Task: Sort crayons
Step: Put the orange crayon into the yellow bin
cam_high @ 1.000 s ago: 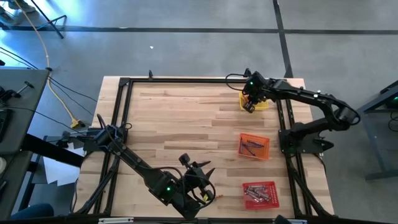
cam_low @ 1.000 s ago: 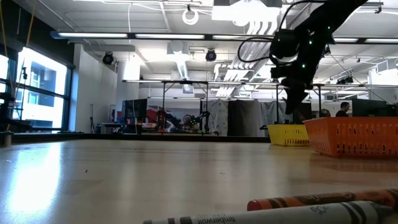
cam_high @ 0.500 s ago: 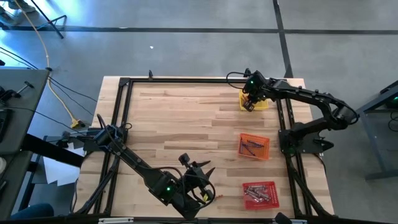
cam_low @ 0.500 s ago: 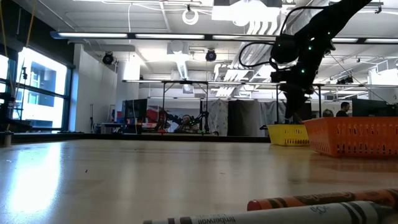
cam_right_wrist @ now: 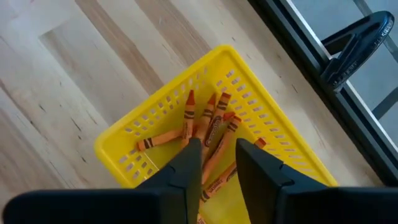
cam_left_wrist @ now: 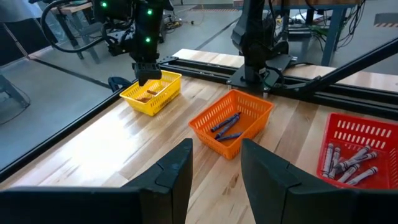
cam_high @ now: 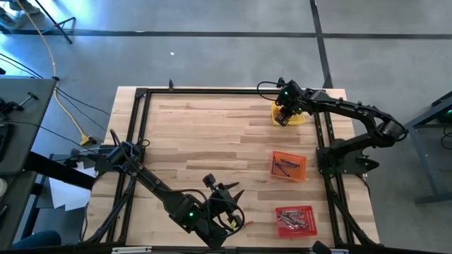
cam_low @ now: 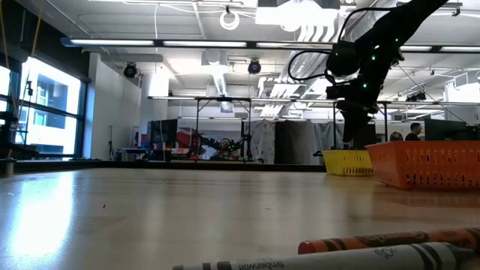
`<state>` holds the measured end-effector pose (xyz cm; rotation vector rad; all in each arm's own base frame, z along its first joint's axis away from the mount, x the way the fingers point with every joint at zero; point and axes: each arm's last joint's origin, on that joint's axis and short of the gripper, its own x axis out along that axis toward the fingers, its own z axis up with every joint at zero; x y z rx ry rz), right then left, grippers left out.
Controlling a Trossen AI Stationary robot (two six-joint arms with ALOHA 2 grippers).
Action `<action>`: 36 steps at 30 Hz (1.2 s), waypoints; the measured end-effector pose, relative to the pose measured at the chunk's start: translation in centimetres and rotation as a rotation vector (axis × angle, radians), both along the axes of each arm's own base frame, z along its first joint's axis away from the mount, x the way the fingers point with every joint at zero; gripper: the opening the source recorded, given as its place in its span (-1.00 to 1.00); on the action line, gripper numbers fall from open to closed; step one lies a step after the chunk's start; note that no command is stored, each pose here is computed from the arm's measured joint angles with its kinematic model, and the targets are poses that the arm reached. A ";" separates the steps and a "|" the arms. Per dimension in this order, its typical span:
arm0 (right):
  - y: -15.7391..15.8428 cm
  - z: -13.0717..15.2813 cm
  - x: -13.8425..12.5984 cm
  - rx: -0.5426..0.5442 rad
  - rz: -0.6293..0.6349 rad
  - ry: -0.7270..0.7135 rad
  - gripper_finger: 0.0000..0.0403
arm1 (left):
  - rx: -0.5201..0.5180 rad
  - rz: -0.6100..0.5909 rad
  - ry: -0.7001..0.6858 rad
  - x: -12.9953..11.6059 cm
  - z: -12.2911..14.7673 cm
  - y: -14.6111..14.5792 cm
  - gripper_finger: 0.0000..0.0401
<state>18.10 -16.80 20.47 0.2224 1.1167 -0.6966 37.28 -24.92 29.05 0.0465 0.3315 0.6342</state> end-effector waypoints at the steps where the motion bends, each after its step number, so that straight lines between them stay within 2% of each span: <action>1: 0.0 0.0 0.0 0.000 0.000 0.000 -0.54 | 0.000 0.000 0.000 0.0 0.0 0.0 -0.40; 5: 0.1 0.0 -0.2 0.026 -0.023 0.011 -0.52 | -0.009 0.000 -0.002 0.0 0.0 0.0 -0.40; 9: 0.8 0.8 -0.4 0.180 -0.065 -0.004 -0.53 | -0.093 -0.031 0.041 -0.2 -0.5 0.1 -0.40; 13: 3.1 1.8 0.0 0.429 0.079 -0.149 -0.55 | -0.272 -0.076 0.126 -0.1 -1.2 0.4 -0.40; 16: 5.9 2.8 1.0 0.526 0.189 -0.220 -0.57 | -0.365 -0.106 0.198 0.6 -2.6 0.4 -0.40; 21: 12.3 4.3 2.8 0.529 0.387 -0.225 -0.57 | -0.494 -0.176 0.329 2.7 -5.8 0.8 -0.40; 25: 18.0 5.1 3.4 0.496 0.502 -0.233 -0.57 | -0.537 -0.239 0.424 4.1 -8.0 1.3 -0.40; 31: 25.6 5.2 2.0 0.467 0.565 -0.226 -0.57 | -0.644 -0.425 0.397 6.2 -9.2 0.8 -0.40; 36: 30.5 5.0 0.1 0.443 0.569 -0.283 -0.57 | -0.719 -0.407 0.385 6.6 -10.9 0.2 -0.40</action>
